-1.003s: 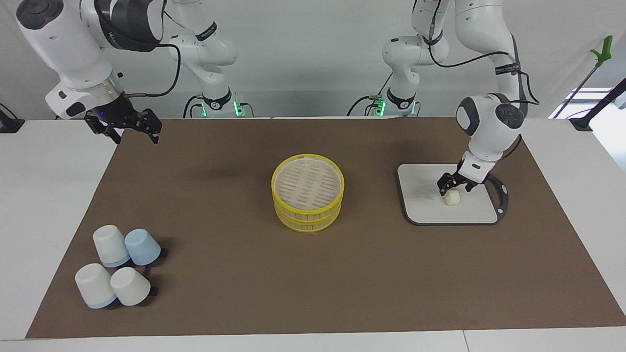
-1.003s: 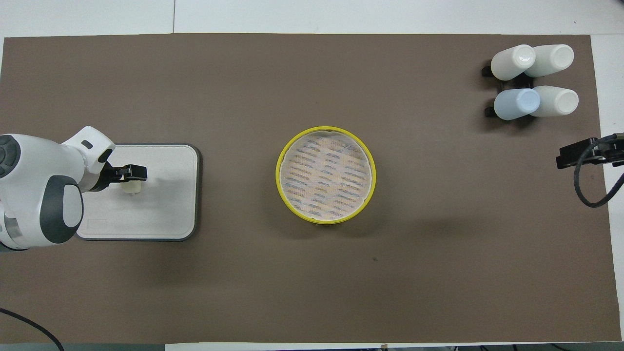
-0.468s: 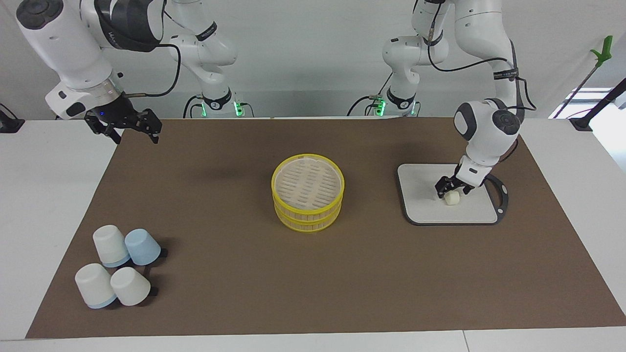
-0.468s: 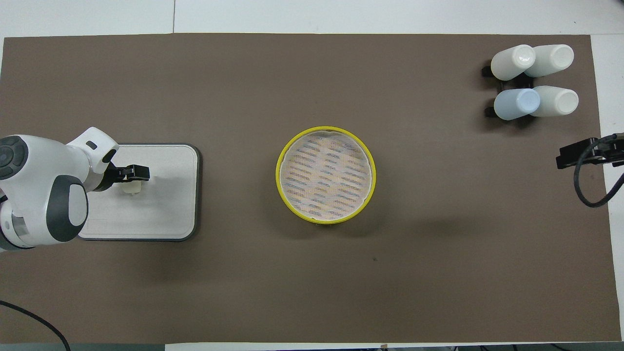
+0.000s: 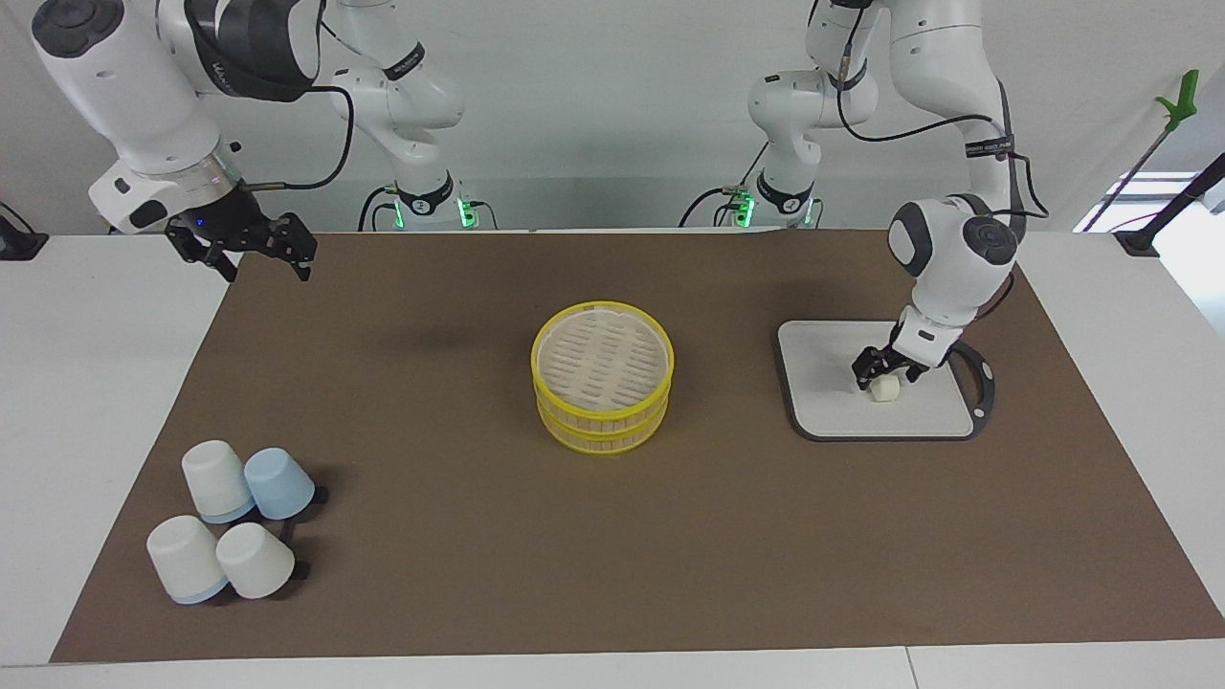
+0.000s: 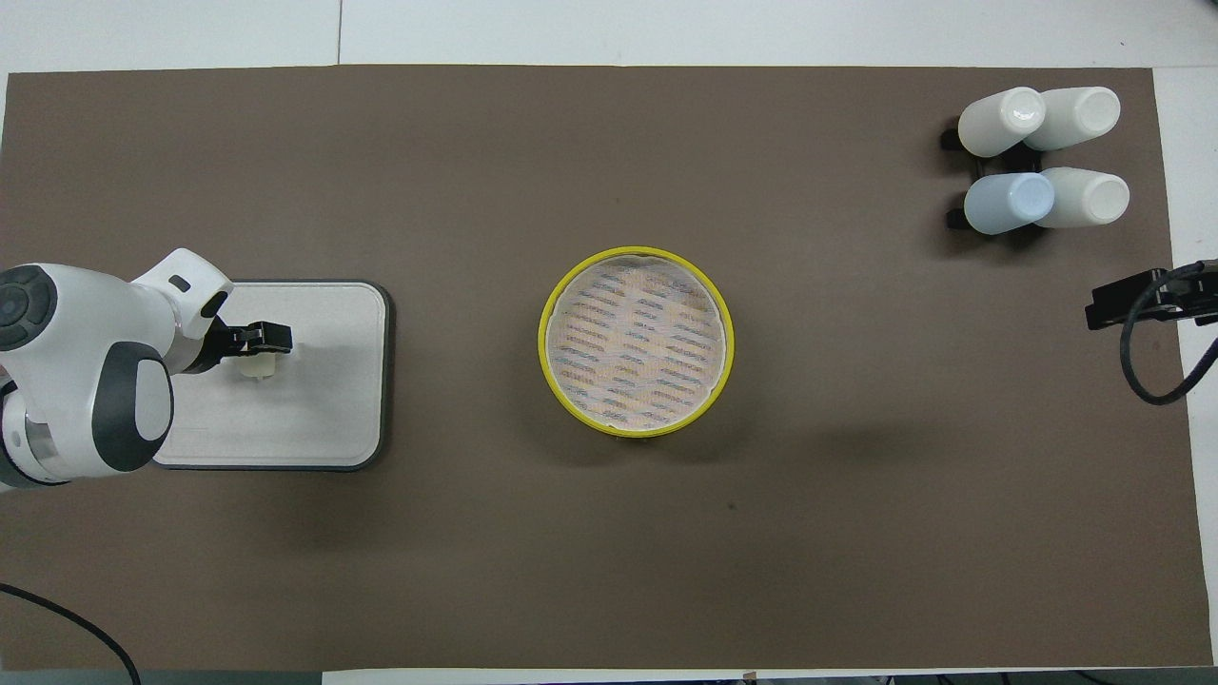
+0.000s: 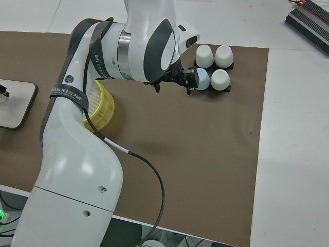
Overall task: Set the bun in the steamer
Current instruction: 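Close the left gripper around the white bun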
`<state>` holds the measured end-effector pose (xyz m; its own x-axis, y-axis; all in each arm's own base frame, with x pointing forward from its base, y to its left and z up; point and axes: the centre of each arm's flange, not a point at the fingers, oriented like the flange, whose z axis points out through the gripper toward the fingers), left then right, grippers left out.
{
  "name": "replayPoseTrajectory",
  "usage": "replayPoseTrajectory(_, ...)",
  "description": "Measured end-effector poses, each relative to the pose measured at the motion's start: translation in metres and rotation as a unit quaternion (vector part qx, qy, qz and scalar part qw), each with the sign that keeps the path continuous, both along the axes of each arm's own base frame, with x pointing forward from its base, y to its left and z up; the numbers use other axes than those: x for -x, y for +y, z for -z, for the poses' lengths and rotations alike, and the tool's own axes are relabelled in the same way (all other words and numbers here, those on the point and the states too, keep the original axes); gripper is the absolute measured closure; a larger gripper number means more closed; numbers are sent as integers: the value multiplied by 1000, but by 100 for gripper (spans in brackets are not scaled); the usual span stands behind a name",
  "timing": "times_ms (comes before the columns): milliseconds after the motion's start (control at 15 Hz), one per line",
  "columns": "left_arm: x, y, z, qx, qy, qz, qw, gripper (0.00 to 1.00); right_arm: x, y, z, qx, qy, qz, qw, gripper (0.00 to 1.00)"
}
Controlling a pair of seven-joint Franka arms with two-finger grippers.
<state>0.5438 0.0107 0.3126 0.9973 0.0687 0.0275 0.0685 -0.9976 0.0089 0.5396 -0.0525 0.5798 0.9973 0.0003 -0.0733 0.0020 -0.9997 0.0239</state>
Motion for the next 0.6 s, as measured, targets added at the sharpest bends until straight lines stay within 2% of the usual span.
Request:
replayPoseTrajectory(334,0,0,0,0,0,-1,1000,6,0,0,0,0,0,0,1000,0)
replayPoseTrajectory(401,0,0,0,0,0,-1,1000,12,0,0,0,0,0,0,1000,0)
replayPoseTrajectory(468,0,0,0,0,0,-1,1000,12,0,0,0,0,0,0,1000,0)
replayPoseTrajectory(602,0,0,0,0,0,-1,1000,19,0,0,0,0,0,0,1000,0)
